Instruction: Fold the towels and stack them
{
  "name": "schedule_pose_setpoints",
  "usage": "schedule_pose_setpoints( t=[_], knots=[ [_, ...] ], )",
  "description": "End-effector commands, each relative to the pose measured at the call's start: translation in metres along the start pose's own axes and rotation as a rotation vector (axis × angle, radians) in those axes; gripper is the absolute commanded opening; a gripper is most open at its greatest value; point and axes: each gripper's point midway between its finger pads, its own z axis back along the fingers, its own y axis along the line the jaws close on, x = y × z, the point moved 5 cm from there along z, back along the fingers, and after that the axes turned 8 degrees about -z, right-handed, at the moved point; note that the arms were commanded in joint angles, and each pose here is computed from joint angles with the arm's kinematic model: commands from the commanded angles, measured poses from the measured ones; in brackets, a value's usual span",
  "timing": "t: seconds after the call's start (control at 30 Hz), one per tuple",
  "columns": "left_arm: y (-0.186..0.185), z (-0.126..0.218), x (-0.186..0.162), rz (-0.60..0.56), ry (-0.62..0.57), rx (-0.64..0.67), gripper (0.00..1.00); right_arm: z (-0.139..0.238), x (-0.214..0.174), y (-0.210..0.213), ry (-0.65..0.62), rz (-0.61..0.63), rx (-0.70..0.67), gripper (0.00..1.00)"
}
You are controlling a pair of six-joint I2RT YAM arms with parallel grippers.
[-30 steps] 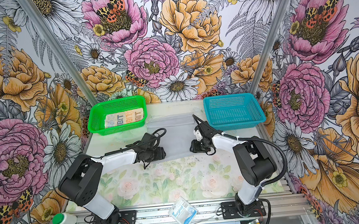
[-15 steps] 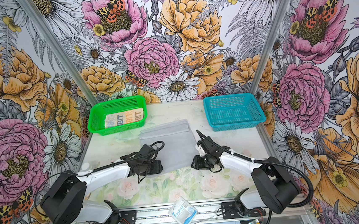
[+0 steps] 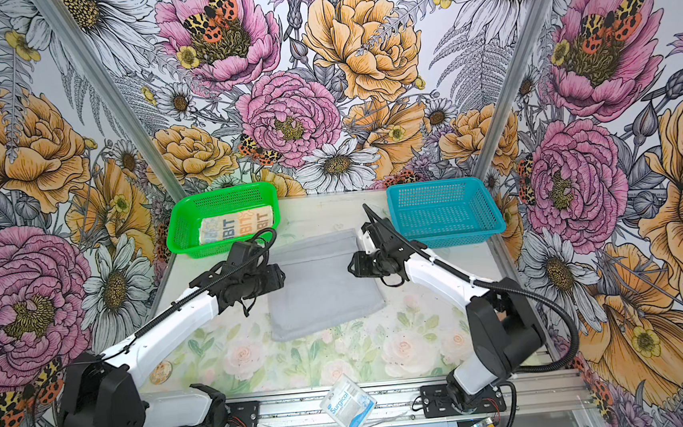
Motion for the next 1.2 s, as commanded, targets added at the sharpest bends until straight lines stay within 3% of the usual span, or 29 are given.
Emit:
schedule_pose_setpoints(
  t=[0.0, 0.2, 0.6, 1.17],
  knots=[
    [0.021, -0.018, 0.025, 0.023, -0.017, 0.025, 0.59, -0.023, 0.038, -0.011, -0.042, 0.078, -0.066, 0.42],
    [0.05, -0.052, 0.043, 0.101, -0.001, 0.053, 0.52, -0.05, 0.062, -0.031, -0.036, 0.081, -0.106, 0.41],
    [0.056, -0.105, 0.055, 0.184, -0.002, 0.013, 0.41, -0.076, 0.075, -0.048, -0.001, 0.062, -0.098, 0.42],
    [0.058, -0.117, 0.056, 0.192, -0.002, 0.008, 0.39, -0.098, 0.074, -0.056, 0.035, 0.053, -0.097, 0.4]
  ],
)
